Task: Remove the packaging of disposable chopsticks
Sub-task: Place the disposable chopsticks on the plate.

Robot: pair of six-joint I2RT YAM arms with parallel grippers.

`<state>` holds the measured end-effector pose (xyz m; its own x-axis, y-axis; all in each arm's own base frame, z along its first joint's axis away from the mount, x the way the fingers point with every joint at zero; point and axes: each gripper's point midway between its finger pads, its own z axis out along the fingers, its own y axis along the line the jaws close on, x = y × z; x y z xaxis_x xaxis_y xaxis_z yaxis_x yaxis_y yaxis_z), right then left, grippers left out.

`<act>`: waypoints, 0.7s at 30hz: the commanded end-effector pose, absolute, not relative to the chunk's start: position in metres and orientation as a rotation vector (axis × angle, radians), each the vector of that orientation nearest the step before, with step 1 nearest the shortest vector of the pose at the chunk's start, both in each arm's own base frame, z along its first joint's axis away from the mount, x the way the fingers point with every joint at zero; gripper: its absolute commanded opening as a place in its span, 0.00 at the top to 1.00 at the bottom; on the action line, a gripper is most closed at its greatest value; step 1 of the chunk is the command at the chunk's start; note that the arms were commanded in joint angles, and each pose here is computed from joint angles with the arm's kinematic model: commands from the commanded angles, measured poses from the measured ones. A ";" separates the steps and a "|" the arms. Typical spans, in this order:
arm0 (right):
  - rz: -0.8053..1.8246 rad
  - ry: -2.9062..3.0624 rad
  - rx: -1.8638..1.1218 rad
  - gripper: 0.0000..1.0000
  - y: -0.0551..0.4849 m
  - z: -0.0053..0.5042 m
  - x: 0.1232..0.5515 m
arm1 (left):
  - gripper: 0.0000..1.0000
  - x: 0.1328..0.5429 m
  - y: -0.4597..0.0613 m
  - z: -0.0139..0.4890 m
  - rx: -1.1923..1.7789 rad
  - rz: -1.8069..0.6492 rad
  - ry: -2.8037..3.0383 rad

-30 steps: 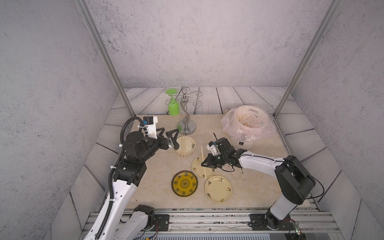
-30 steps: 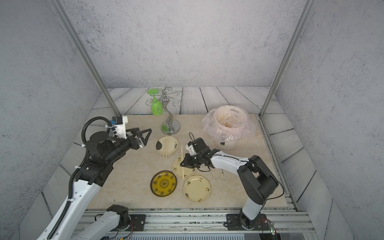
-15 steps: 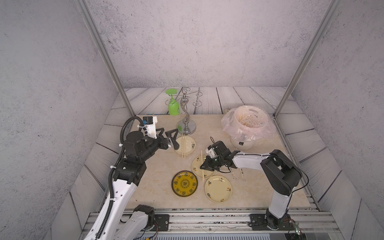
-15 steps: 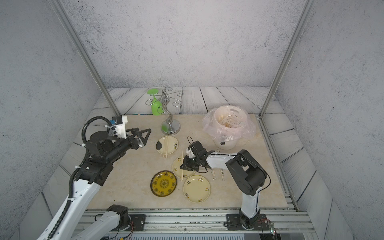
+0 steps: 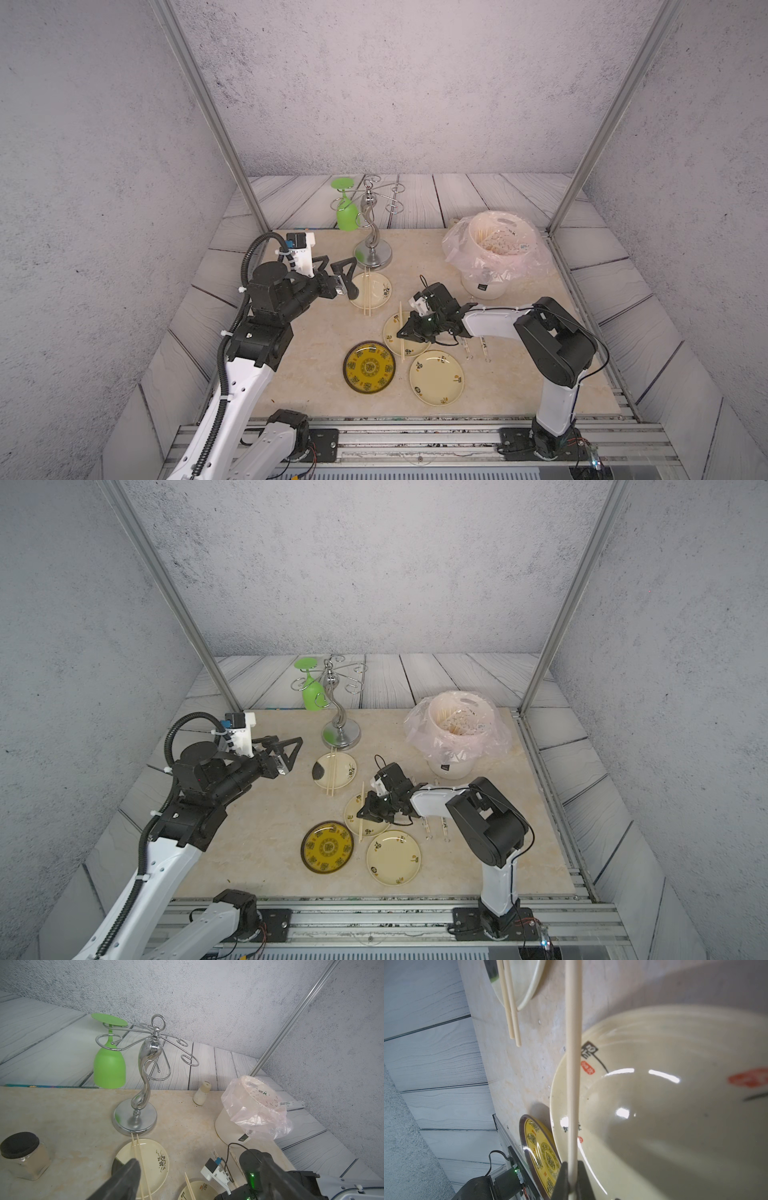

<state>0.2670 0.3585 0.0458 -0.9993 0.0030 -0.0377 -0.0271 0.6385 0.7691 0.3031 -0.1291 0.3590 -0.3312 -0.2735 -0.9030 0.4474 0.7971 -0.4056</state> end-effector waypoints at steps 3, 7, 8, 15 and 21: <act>1.344 2.863 0.018 0.99 0.356 0.027 0.255 | 0.08 0.304 -0.127 0.366 0.137 -0.730 1.746; 1.338 2.865 0.015 0.99 0.352 0.027 0.251 | 0.08 0.304 -0.127 0.366 0.135 -0.733 1.748; 1.336 2.864 0.010 0.98 0.352 0.027 0.250 | 0.08 0.304 -0.127 0.366 0.137 -0.732 1.747; 1.337 2.882 0.022 0.93 0.353 0.017 0.249 | 0.08 0.305 -0.127 0.365 0.135 -0.738 1.748; 1.342 2.892 0.022 0.92 0.353 0.011 0.249 | 0.08 0.304 -0.127 0.365 0.137 -0.738 1.746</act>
<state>0.2584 0.3574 0.0319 -0.9999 -0.0005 -0.0111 -0.0090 0.6205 0.7841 0.3048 -0.1287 0.3572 -0.3382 -0.2754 -0.8999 0.4441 0.7963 -0.4107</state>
